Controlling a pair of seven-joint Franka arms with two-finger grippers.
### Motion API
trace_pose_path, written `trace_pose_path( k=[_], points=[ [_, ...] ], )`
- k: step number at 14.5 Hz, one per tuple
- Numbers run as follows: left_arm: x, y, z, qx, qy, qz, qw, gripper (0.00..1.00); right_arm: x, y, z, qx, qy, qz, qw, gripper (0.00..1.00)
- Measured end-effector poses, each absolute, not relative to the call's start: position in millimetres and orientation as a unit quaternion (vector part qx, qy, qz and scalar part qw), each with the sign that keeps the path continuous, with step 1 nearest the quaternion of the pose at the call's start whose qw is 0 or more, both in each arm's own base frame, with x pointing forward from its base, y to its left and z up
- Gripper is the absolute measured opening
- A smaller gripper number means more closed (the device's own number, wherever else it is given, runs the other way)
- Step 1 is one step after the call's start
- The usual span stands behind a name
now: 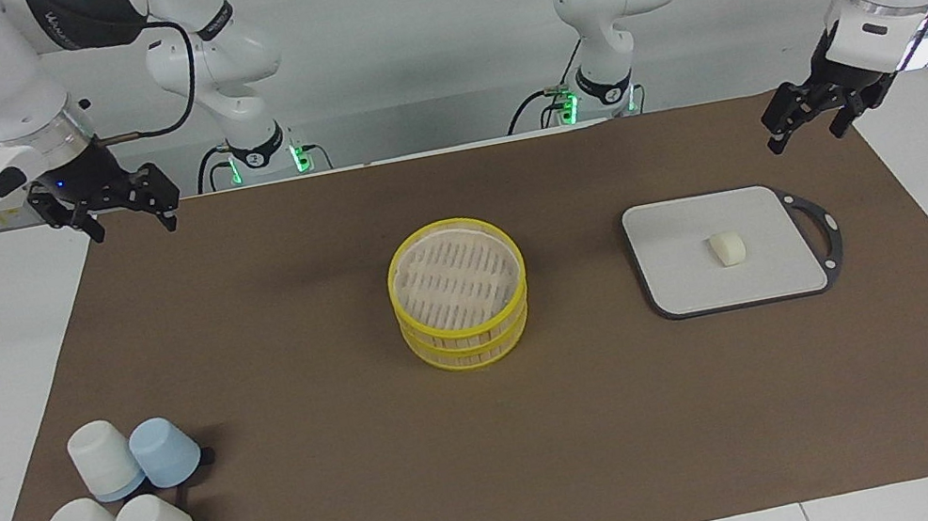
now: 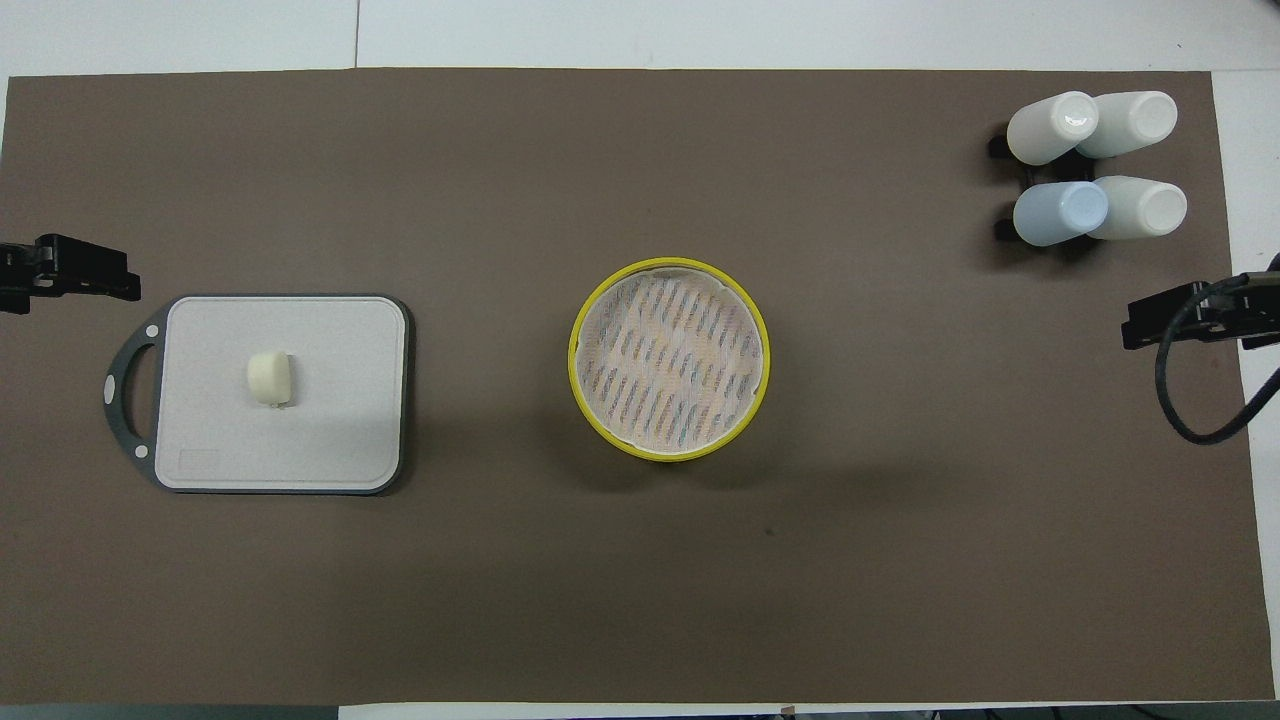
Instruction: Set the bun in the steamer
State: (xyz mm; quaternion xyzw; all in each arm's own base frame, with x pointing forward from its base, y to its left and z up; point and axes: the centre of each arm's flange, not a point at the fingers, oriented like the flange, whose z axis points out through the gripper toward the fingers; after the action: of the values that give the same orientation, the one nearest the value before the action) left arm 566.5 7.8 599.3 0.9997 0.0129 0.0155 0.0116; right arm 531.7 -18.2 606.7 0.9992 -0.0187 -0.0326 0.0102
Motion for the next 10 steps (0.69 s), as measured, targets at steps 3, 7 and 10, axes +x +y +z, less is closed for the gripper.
trace_pose_path(
  k=[3, 7, 10],
  points=[
    [566.7, 8.0, 599.4, 1.000, 0.013, 0.016, 0.012, 1.00, 531.7, -18.2, 606.7, 0.999, -0.019, -0.033, 0.010, 1.00],
    [566.5, 8.6, 599.2, 1.000, 0.014, 0.016, 0.012, 1.00, 532.1, -18.2, 607.1, 0.999, -0.019, -0.030, 0.010, 1.00],
    [560.1, 11.0, 583.8, 1.000, 0.019, 0.002, 0.012, 1.00, 534.4, -18.3, 608.9, 1.000, -0.019, -0.020, 0.010, 1.00]
  ],
)
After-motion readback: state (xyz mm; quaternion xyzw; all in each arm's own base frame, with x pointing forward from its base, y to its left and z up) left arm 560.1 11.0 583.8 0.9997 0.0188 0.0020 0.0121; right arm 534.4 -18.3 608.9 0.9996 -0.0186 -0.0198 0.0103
